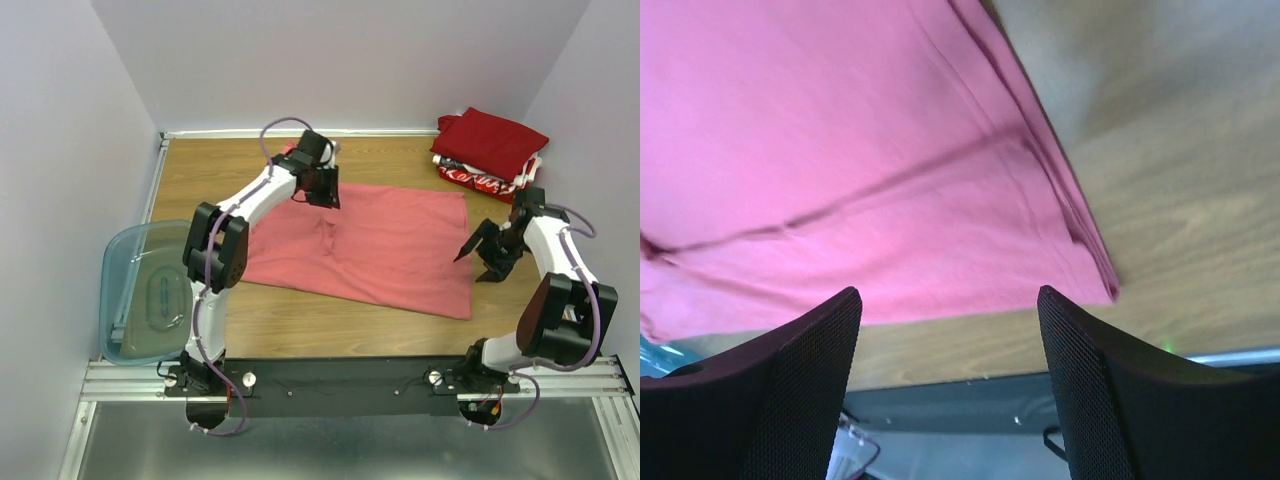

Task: Fold and stack the t-shirts
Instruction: Fold the tshirt

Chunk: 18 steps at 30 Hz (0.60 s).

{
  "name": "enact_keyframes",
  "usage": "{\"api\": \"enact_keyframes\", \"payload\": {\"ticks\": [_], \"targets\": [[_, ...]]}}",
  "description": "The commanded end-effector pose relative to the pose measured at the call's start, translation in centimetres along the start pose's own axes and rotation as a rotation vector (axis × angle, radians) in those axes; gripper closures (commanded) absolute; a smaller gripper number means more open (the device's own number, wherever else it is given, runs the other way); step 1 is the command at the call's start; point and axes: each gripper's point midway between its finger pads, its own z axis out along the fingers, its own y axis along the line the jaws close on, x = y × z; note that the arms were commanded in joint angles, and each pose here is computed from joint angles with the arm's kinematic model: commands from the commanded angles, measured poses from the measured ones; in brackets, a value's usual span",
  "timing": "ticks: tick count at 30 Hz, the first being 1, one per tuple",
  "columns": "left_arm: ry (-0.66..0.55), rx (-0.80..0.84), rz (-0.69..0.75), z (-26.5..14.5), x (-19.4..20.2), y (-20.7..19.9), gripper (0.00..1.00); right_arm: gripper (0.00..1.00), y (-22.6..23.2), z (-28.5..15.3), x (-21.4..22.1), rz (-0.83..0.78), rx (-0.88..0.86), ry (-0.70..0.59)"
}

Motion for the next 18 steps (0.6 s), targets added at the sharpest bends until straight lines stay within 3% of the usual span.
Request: {"api": "enact_keyframes", "payload": {"ticks": [1,8,18], "targets": [[-0.123,-0.076,-0.054,-3.4,-3.3,3.4,0.64,0.22,1.7,-1.1,-4.2,-0.044,-0.025,-0.097],[-0.106,-0.207,-0.107,-3.6,-1.0,9.4,0.64,0.22,4.6,0.3,-7.3,-0.085,-0.103,-0.110],[-0.074,-0.243,-0.149,-2.8,3.2,11.8,0.64,0.21,7.1,3.2,-6.5,-0.153,-0.142,-0.072]]}}
